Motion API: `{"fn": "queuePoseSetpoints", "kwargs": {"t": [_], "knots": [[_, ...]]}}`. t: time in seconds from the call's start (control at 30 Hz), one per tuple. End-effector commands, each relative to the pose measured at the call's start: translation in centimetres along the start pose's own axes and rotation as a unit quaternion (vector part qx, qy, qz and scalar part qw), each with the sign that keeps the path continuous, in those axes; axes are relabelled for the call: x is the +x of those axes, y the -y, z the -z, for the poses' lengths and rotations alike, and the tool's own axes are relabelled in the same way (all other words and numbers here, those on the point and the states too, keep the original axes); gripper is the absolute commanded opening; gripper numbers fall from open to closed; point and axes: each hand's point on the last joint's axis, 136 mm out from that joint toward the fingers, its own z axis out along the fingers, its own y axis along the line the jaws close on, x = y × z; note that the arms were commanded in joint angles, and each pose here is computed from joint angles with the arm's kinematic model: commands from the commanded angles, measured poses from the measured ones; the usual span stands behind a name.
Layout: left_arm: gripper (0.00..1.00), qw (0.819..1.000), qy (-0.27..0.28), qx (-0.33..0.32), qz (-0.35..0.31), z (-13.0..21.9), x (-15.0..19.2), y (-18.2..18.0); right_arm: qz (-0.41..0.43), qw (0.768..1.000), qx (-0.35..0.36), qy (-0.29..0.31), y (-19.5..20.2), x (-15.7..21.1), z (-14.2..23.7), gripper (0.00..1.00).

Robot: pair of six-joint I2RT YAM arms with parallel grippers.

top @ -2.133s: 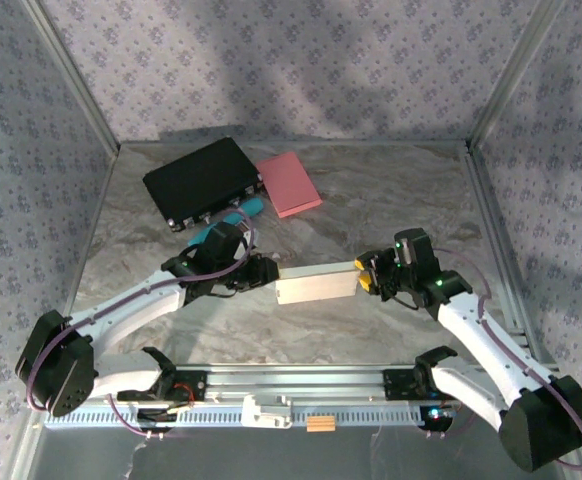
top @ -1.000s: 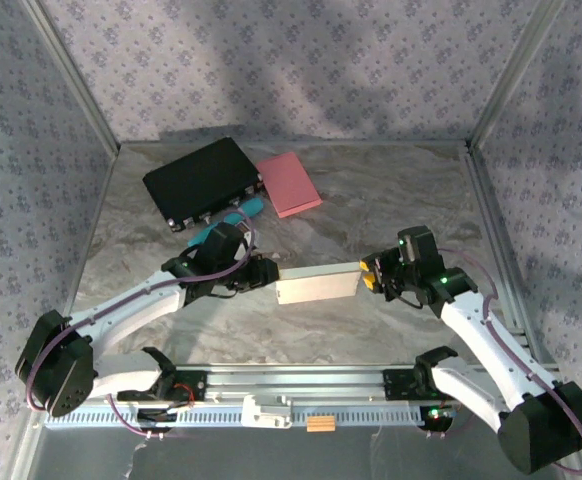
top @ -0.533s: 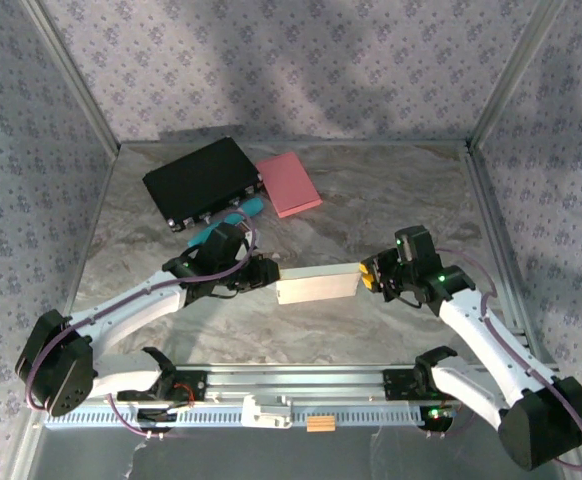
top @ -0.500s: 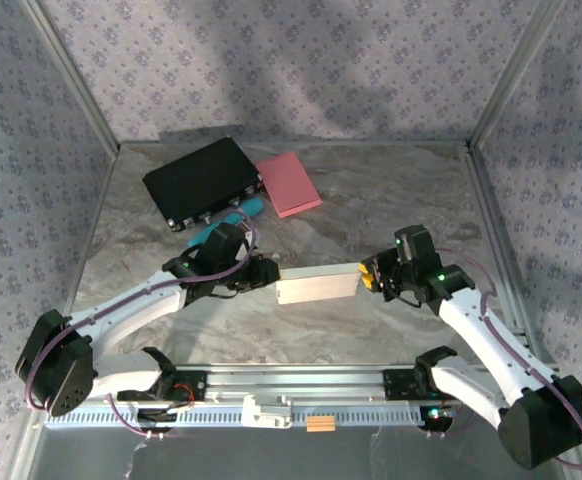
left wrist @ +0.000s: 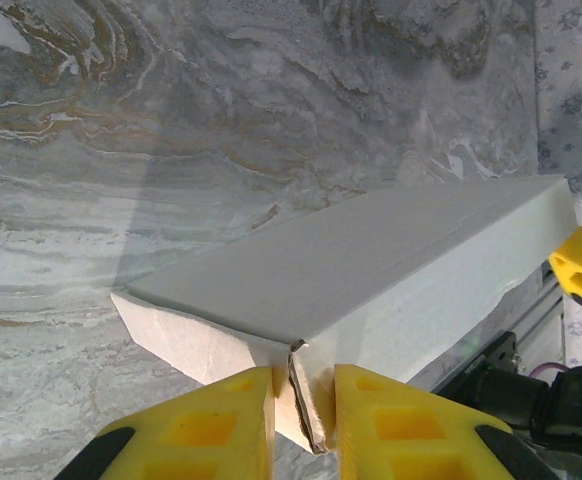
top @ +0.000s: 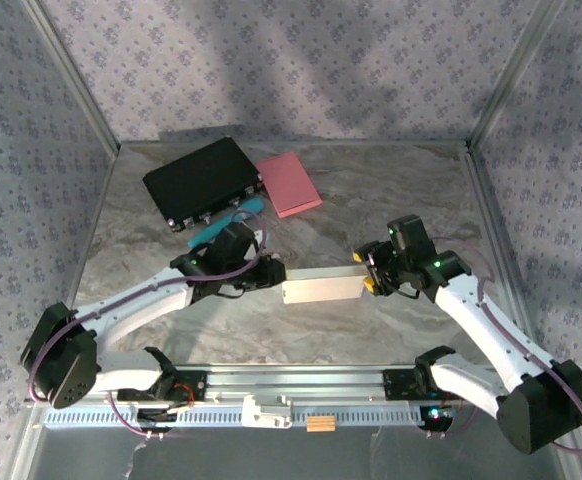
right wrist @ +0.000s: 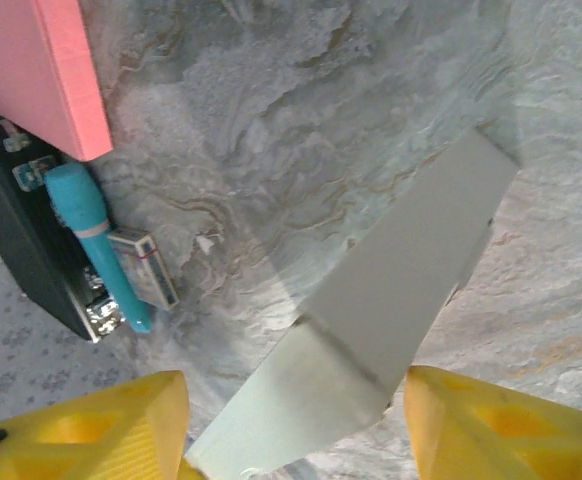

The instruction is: Fold the paper box

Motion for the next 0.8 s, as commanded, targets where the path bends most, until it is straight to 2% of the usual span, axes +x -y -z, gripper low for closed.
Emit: {"fn": "queuePoseSetpoints", "kwargs": {"t": [0.0, 0.2, 0.3, 0.43, 0.57, 0.67, 0.73, 0.77], "knots": [[0.22, 0.998, -0.032, -0.057, -0.018, -0.7, 1.8, -2.1, -0.011, 1.000, -0.016, 0.009, -0.5, 0.2, 0.7, 0.64], [0.21, 0.995, -0.027, -0.072, -0.059, -0.4, 2.3, -1.3, -0.047, 0.998, 0.027, -0.016, 3.3, 1.0, -0.2, 0.66], [0.21, 0.994, -0.022, -0.071, -0.077, -0.5, 2.5, -1.0, -0.068, 0.997, 0.015, -0.012, 4.5, 0.9, -0.9, 0.68], [0.21, 0.991, -0.019, -0.072, -0.107, -0.5, 3.2, -0.8, -0.064, 0.998, -0.017, 0.002, 3.8, -0.1, -1.2, 0.70], [0.21, 0.991, -0.023, -0.071, -0.113, -0.7, 4.0, -1.1, -0.058, 0.998, -0.014, -0.006, 4.2, 0.1, -1.7, 0.71], [0.21, 0.990, -0.023, -0.074, -0.118, -0.8, 4.3, -1.3, -0.055, 0.998, -0.037, -0.006, 4.0, -0.1, -2.9, 0.69], [0.24, 0.990, -0.023, -0.079, -0.118, -0.8, 4.3, -1.7, -0.050, 0.997, -0.052, -0.003, 3.7, -0.5, -3.6, 0.67], [0.29, 0.989, -0.019, -0.087, -0.118, -0.7, 4.2, -1.9, -0.044, 0.997, -0.059, -0.002, 3.4, -0.7, -4.0, 0.67]]}}
